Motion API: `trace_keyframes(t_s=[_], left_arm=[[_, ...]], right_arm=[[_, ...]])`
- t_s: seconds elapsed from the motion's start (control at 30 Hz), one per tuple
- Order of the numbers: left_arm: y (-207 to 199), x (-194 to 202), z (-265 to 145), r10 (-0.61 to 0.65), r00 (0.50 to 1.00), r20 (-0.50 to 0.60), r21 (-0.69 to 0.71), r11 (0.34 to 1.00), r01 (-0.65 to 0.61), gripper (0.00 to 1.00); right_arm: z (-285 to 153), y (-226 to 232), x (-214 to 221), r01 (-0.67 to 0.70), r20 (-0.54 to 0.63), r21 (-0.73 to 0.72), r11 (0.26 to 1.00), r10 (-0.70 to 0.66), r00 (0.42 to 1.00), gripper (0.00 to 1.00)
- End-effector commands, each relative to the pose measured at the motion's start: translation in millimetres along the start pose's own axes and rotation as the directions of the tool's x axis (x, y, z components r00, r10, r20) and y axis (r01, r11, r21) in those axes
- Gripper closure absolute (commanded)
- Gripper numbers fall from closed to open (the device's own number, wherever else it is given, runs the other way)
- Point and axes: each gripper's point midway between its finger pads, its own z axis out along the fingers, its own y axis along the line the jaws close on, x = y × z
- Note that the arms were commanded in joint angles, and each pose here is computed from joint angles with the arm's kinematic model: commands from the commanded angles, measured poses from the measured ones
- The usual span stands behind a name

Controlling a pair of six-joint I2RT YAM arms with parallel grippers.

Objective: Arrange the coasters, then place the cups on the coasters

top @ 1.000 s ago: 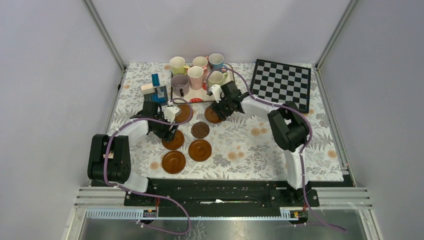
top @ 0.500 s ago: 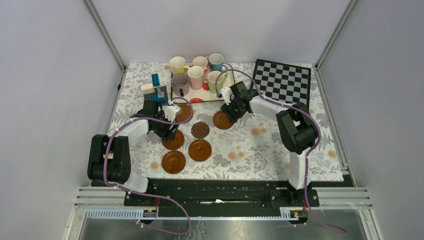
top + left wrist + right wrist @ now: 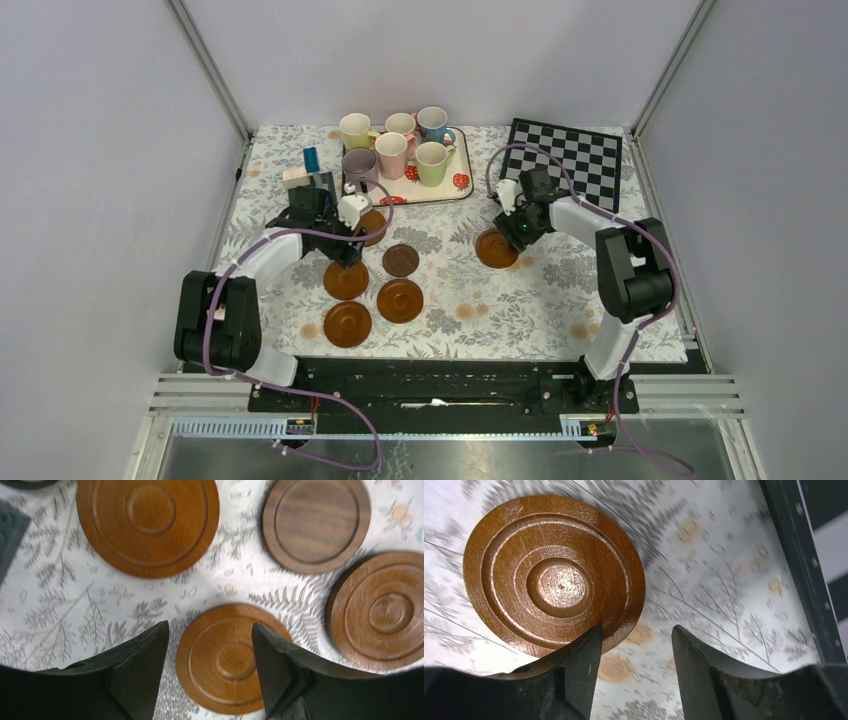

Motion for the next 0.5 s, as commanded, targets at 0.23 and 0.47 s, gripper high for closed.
trace_keyframes(t_s=[0.23,0.47], left_arm=[[13,-79,37,-0.040,0.990,0.133,-0.071,0.996,0.050,0.30],[9,-87,65,-0.045,0.994,0.097,-0.054,0.997,0.051,0.29]], right_arm=[[-21,-41,89,-0.083,-0.136,0.050,0.995,0.089,0.987,0.40],[-27,-60,105,-0.131,-0.125,0.072,0.989,0.139,0.982,0.40]])
